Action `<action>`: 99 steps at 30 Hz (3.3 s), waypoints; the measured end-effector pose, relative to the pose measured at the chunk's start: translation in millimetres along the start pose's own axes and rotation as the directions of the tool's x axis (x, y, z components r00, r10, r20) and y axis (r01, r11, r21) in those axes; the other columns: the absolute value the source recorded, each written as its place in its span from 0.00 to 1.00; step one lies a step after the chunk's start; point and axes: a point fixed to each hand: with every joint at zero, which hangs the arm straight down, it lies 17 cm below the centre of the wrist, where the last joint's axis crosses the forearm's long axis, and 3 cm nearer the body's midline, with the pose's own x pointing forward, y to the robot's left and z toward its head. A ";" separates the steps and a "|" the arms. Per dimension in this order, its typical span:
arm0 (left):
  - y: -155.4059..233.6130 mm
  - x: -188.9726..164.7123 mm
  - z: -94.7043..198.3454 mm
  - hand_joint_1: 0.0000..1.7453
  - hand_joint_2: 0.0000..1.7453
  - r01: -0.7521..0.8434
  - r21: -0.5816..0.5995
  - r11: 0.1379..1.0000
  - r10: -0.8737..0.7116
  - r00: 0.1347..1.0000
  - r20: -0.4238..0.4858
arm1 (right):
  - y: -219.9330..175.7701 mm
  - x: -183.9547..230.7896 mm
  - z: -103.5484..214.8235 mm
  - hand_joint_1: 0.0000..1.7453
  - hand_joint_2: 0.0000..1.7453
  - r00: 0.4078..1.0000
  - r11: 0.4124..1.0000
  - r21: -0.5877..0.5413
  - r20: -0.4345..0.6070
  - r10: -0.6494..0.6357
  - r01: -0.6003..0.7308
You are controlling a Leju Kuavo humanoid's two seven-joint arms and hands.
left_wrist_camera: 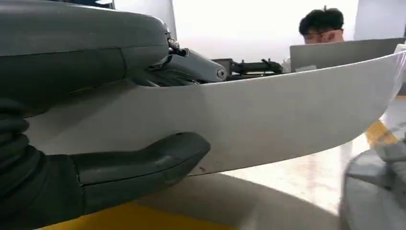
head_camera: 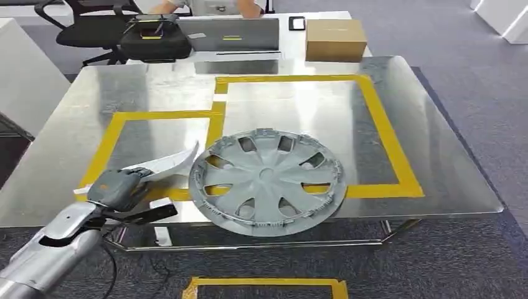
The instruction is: Take the parts from the cabinet and place them on the table.
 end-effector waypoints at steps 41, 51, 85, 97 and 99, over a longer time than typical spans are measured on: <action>113.1 62.6 140.4 0.00 0.00 -0.689 0.724 0.034 0.877 0.369 0.309 | 34.3 -19.1 13.2 0.00 0.00 0.983 0.986 -0.048 -0.079 -0.164 0.160; 94.9 58.4 151.8 0.00 0.00 -0.665 0.747 0.006 0.913 0.308 0.267 | 33.2 -20.3 14.8 0.00 0.00 0.980 0.982 -0.066 -0.084 -0.180 0.175; 88.4 50.5 165.7 0.00 0.00 -0.623 0.780 0.060 0.910 0.356 0.214 | 38.5 -15.9 17.0 0.00 0.00 0.977 0.979 -0.071 -0.086 -0.197 0.192; 87.5 49.5 166.0 0.00 0.00 -0.620 0.781 0.068 0.910 0.359 0.205 | 38.0 -13.5 16.6 0.00 0.00 0.978 0.980 -0.071 -0.080 -0.192 0.187; 87.8 49.1 165.8 0.00 0.00 -0.619 0.782 0.067 0.910 0.359 0.206 | 38.4 -15.3 16.9 0.00 0.00 0.978 0.980 -0.071 -0.083 -0.191 0.185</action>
